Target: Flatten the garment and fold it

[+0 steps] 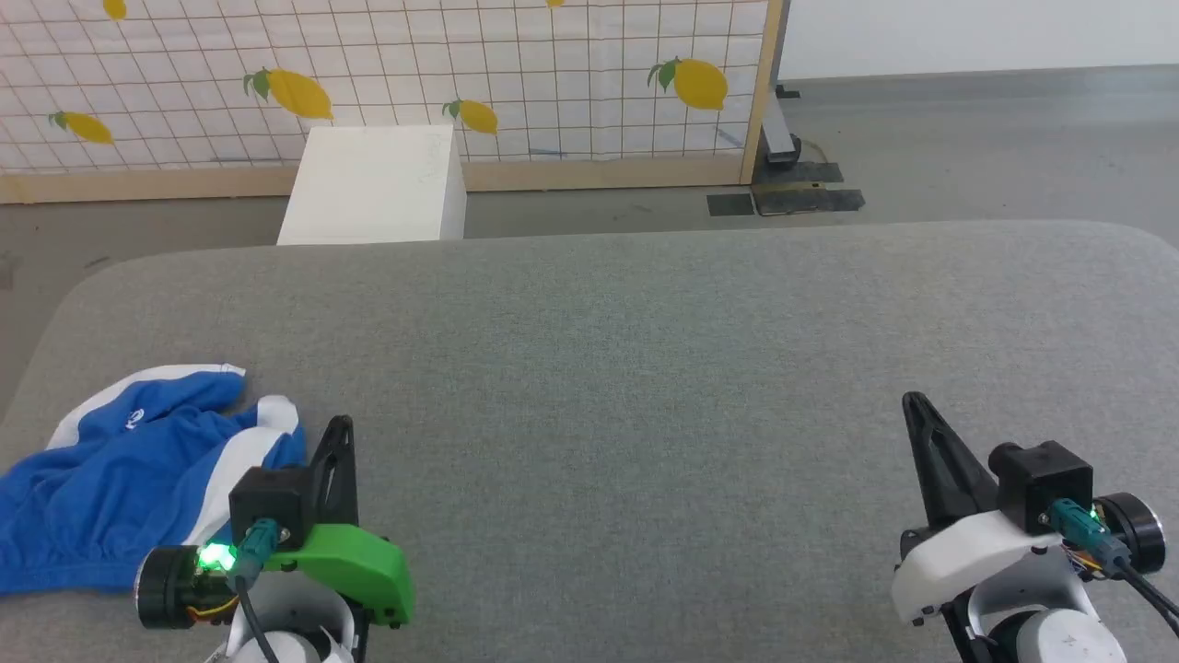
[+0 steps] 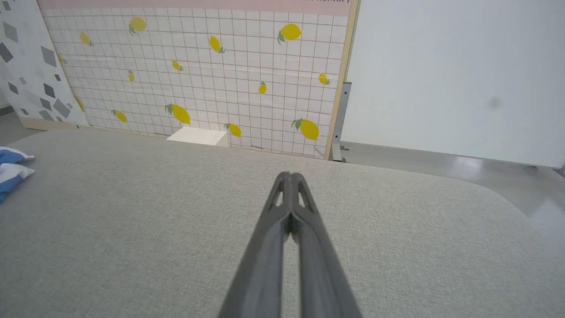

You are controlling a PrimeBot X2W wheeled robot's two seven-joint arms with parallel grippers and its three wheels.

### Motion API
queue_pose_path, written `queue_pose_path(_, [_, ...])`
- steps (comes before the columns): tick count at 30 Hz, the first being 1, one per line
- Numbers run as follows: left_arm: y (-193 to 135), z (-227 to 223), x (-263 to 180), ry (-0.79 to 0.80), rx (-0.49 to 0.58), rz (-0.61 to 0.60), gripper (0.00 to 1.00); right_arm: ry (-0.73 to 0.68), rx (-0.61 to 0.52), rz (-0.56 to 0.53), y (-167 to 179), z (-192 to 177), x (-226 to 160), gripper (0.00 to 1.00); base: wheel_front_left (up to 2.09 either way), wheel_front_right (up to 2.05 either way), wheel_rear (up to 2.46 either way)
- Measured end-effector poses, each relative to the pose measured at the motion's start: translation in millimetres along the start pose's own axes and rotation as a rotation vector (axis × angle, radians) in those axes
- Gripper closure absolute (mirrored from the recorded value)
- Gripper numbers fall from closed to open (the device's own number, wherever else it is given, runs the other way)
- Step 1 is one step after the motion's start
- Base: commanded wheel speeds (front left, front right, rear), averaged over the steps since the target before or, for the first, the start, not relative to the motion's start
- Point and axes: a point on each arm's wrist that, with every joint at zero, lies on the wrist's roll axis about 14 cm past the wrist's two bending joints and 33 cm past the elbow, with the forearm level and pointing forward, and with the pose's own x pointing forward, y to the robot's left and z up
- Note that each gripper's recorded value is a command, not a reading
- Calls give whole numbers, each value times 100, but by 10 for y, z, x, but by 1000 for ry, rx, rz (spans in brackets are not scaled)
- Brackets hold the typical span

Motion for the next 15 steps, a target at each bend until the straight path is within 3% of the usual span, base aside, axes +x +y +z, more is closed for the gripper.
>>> queue_pose_path(15, [-1, 1, 0, 0, 0, 0, 100, 0, 0, 0, 1, -1, -1, 100, 0, 0, 0])
